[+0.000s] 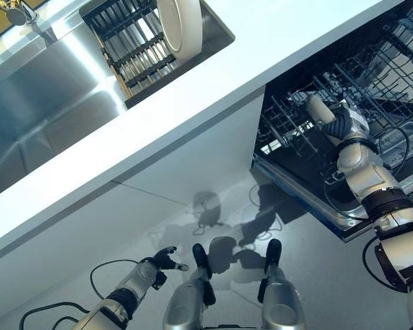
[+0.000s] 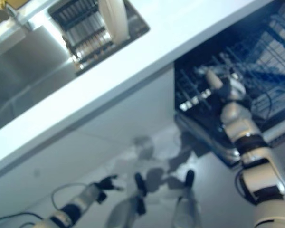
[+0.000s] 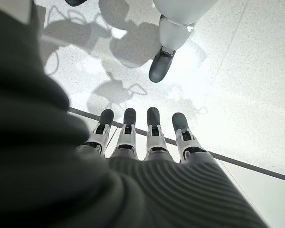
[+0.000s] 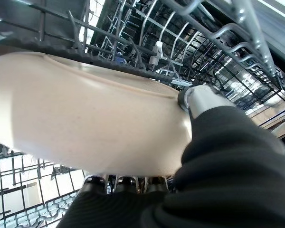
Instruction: Take plates into dishwasher
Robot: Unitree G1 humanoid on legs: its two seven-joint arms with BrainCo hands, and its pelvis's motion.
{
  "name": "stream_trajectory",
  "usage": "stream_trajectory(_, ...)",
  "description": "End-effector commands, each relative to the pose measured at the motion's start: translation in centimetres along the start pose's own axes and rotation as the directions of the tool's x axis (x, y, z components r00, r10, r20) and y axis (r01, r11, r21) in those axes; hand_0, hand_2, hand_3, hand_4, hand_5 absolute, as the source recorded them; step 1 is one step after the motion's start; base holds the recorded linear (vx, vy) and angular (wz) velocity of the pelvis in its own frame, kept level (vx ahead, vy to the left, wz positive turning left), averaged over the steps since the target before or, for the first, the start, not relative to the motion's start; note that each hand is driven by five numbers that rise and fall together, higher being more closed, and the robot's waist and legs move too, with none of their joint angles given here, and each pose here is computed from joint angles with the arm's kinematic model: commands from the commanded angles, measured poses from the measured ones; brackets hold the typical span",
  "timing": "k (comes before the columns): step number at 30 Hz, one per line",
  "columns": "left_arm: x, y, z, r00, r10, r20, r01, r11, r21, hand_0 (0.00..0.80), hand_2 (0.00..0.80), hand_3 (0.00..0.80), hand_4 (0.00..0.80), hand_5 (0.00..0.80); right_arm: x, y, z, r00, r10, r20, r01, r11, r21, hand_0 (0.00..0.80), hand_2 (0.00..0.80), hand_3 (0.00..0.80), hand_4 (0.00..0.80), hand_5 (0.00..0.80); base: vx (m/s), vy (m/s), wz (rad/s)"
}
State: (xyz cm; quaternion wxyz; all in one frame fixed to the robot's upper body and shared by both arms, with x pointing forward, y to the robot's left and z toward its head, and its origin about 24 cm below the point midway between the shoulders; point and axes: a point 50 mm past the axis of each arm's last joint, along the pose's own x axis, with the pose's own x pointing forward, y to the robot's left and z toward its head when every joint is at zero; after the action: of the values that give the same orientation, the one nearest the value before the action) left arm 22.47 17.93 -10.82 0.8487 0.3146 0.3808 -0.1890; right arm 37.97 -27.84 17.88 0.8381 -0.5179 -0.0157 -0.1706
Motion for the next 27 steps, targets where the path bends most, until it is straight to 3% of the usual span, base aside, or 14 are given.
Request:
stream_trajectory(1,0.3,1.2,1.4,1.000,0.002,0.017,-0.003,0.999,0.048,0.000,0.000,0.000,0.000,0.000,-1.0,4.1,-0.8,0.985,0.157,-0.071,-0.152,0.986,0.072,0.800,0.800,0.800,0.800,0.800,0.000,0.000,0.00)
stream_trajectory(3,0.3,1.2,1.4,1.000,0.002,0.017,-0.003,0.999,0.048,0.000,0.000,0.000,0.000,0.000,-1.0,4.1,-0.8,0.985,0.157,-0.072,-0.152,0.986,0.071,0.800,0.800,0.800,0.800,0.800,0.000,0.000,0.00)
stream_trajectory(4,0.3,1.2,1.4,1.000,0.003,0.016,-0.003,0.999,0.047,0.000,0.000,0.000,0.000,0.000,-1.0,4.1,-0.8,0.985,0.156,-0.074,-0.150,0.986,0.070,0.718,0.718,0.718,0.718,0.718,0.000,0.000,0.00)
stream_trajectory(5,0.3,1.2,1.4,1.000,0.002,0.015,-0.003,0.999,0.047,0.000,0.000,0.000,0.000,0.000,-1.1,4.2,-0.9,0.985,0.153,-0.077,-0.148,0.987,0.070,0.499,0.499,0.499,0.499,0.499,0.000,0.000,0.00)
stream_trajectory(6,0.3,1.2,1.3,1.000,0.002,0.014,-0.003,0.999,0.047,0.000,0.000,0.000,0.000,0.000,-1.1,4.2,-0.9,0.985,0.153,-0.078,-0.147,0.986,0.072,0.195,0.195,0.195,0.195,0.195,0.000,0.000,0.00)
stream_trajectory(7,0.3,1.2,1.3,1.000,0.003,0.013,-0.003,0.999,0.047,0.000,0.000,0.000,0.000,0.000,-1.1,4.3,-0.9,0.986,0.149,-0.078,-0.144,0.987,0.072,0.000,0.000,0.000,0.000,0.000,0.000,0.000,0.00)
stream_trajectory(27,0.2,1.4,0.6,1.000,0.017,-0.005,-0.017,1.000,0.021,0.000,0.000,0.000,0.000,0.000,-1.1,3.3,0.8,0.999,0.054,0.001,-0.054,0.993,0.103,0.000,0.000,0.000,0.000,0.000,0.000,0.000,0.00)
